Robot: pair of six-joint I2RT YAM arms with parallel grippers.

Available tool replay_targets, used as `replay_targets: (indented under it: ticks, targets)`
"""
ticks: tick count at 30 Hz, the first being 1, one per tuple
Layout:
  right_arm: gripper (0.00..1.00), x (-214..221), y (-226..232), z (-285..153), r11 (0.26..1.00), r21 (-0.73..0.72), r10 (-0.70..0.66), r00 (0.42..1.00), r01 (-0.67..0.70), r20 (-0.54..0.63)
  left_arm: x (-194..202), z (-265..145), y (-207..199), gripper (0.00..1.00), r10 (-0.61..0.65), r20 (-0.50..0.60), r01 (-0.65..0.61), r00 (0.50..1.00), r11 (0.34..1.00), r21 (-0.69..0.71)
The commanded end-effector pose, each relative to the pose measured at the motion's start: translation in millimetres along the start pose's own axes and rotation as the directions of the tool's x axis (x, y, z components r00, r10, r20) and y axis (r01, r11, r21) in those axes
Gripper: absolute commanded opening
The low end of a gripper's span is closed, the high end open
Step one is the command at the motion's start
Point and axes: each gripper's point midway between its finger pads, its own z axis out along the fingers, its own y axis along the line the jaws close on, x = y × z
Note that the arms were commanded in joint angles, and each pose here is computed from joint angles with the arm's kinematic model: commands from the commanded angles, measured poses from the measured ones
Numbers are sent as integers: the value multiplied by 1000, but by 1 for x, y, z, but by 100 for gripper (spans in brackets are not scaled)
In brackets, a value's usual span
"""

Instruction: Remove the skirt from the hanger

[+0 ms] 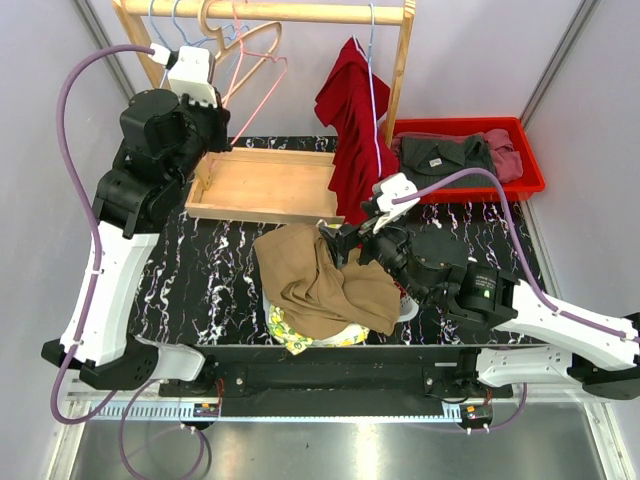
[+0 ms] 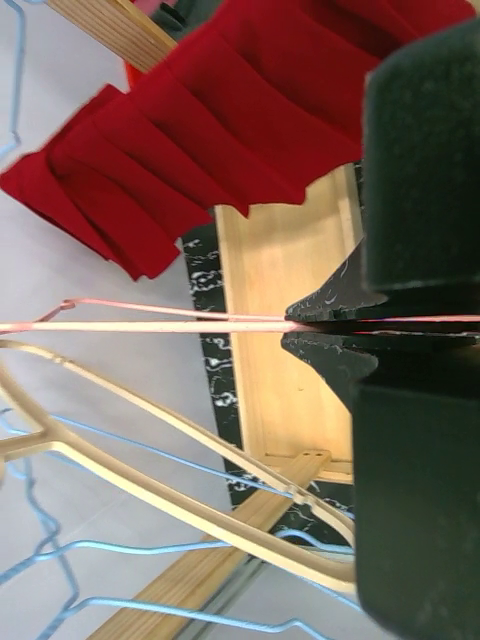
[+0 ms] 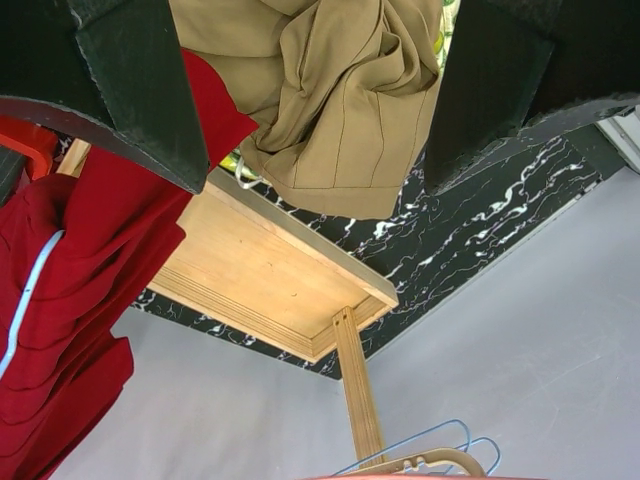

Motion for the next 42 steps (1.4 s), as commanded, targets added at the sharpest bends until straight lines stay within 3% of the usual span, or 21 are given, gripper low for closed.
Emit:
replay_targets:
  ticks: [1,9,15,23,29,32,33,34,35,36,39,42]
  targets:
    - [96,-12,0,1,1000,15,24,999,-25,44,-42,1,3,0,-22,137,25,990,999,-23]
    - [96,-12,-5,-3,999,25,24,999,-25,46,-50,29,-3,0,-22,139,26,990,999,-24]
    - [96,-18,-13,-8,999,45,23,998,-26,66,-10,61,-2,0,25,44,-22,999,998,-67]
    - [96,-20,-22,-12,997,73,-14,997,9,76,21,66,-2,0,31,-13,-31,999,997,-70]
    - [96,-28,-42,-11,980,194,-71,993,51,99,46,67,-1,0,30,-49,-34,998,996,-79]
    - [96,-36,-68,-8,942,331,-96,990,57,103,45,65,-1,0,30,-45,-34,999,997,-76]
    - [96,-38,-78,-8,926,375,-94,990,49,103,43,63,-1,6,31,-41,-34,999,997,-75]
    - [96,-39,-85,-7,915,403,-77,991,27,110,42,62,-1,18,33,-37,-36,999,997,-72]
    - [96,-39,-92,-7,904,428,-70,991,15,112,41,60,-1,37,36,-35,-38,999,997,-68]
    - [96,-39,-105,-8,880,474,-64,991,1,116,37,55,-1,62,33,-23,-35,999,997,-66]
    - [95,-34,-119,-13,845,533,-34,990,-43,134,22,43,2,87,23,16,-22,1000,997,-68]
    - [95,-25,-129,-19,809,585,-33,990,-54,137,2,34,-3,99,4,67,-1,998,999,-50]
